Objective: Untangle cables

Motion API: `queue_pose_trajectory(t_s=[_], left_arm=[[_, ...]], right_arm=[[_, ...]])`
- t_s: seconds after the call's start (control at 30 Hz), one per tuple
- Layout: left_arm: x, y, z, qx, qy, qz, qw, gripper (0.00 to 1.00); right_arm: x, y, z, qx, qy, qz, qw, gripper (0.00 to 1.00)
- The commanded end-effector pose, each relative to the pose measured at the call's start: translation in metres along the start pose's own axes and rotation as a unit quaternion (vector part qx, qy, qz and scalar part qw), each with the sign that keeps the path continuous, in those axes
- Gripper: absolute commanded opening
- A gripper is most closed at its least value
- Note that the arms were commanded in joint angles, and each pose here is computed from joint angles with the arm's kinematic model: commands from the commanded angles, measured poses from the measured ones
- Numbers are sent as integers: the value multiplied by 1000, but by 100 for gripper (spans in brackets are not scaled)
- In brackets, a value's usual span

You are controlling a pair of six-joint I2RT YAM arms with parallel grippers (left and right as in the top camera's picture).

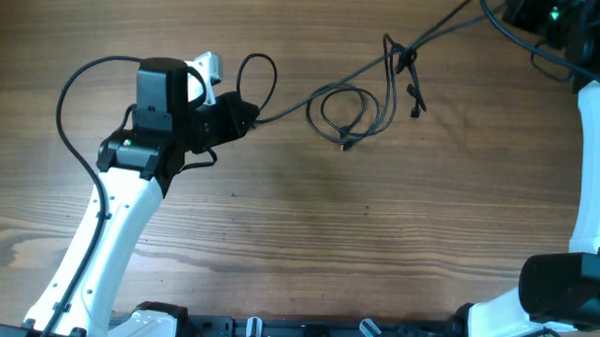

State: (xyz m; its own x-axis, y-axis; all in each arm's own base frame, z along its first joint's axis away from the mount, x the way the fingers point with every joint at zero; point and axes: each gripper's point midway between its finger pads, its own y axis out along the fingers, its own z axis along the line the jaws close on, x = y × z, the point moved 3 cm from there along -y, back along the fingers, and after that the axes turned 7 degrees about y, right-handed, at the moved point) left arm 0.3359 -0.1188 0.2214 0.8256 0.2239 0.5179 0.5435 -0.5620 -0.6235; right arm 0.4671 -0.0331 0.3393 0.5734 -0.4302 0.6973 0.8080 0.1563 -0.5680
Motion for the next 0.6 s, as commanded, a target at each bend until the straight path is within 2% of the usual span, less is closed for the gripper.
queue_pose_trajectory(t_s=[0.0,0.1,0.17,0.23,0.27,0.3,0.37,0.5,0.57], left_arm=[[6,-7,19,59,21,-18,998,4],[7,-7,19,60,22,-20,998,4],[6,-6,15,50,23,-19,998,4],[4,-3,7,33,27,-15,999,16],[3,-2,4,28,25,-13,999,25],[0,3,-8,15,7,-11,1000,49],[0,5,-15,7,3,-12,1000,59],[-1,19,-30,-15,-1,-12,1000,71],[1,27,-39,-35,-3,-13,999,72]], right_arm=[[29,-21,-32,-102,34,-72,992,4],[4,-17,12,47,-6,7,999,4],[-23,-18,40,130,-3,73,989,4],[-52,-19,62,183,-5,134,974,4],[-68,-19,71,196,-9,162,967,4],[-118,-11,101,216,-33,233,948,4],[-141,-8,121,234,-60,254,937,4],[-167,-10,160,274,-109,265,918,4],[-172,-12,170,282,-111,267,915,4]])
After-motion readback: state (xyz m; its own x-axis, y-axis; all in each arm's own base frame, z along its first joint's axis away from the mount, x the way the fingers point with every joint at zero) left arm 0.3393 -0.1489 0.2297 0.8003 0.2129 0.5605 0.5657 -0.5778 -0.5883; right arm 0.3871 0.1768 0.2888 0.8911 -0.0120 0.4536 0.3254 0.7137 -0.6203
